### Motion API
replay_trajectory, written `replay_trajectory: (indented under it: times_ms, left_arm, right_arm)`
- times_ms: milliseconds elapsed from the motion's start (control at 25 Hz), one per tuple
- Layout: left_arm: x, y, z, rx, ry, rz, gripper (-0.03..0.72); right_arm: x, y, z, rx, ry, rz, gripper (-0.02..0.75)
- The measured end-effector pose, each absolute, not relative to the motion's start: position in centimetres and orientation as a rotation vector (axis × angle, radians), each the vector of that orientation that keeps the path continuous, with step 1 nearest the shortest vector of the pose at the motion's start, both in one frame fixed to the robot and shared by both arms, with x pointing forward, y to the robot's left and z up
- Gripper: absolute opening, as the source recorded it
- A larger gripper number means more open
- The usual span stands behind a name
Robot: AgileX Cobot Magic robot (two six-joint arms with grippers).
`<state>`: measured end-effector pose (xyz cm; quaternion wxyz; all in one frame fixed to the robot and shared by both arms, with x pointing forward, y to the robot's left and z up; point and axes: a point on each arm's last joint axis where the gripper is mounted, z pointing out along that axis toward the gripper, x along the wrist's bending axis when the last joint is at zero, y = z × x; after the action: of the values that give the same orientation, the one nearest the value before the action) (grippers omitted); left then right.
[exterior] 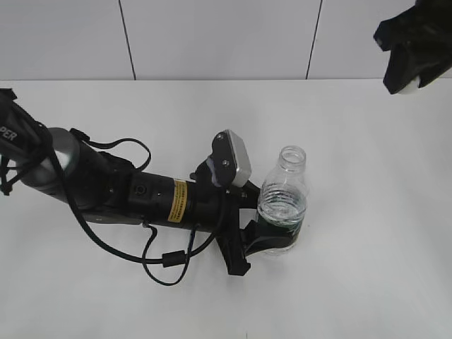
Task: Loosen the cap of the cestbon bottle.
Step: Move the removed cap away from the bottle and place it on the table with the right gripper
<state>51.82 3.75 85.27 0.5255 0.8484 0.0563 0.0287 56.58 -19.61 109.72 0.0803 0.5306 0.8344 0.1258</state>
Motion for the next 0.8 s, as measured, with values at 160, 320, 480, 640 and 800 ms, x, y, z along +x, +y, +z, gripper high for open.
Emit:
replay_trajectory:
  times_ms: [160,320,480,640,800]
  left_arm:
    - [51.8,3.8,85.3,2.029,0.135,0.069,0.412]
    - [51.8,3.8,85.3,2.029,0.135,0.069,0.412]
    - [51.9,3.7,85.3,2.024,0.15,0.073,0.412]
    - [52.2,3.8,85.4,2.011,0.204,0.089,0.412]
    - [52.7,3.8,85.4,1.99,0.282,0.112,0.412]
  right_arm:
    - [57.3,-21.6,109.4,1.704,2.422,0.363,0.295]
    - [58.6,-23.1,107.0,1.8,2.407,0.293,0.295]
    - [59.6,-23.4,102.2,1.847,2.406,0.282,0.295]
    - [60.1,-22.6,97.4,1.91,2.46,0.322,0.295]
    - [60.9,-22.4,94.0,1.951,2.472,0.306,0.295]
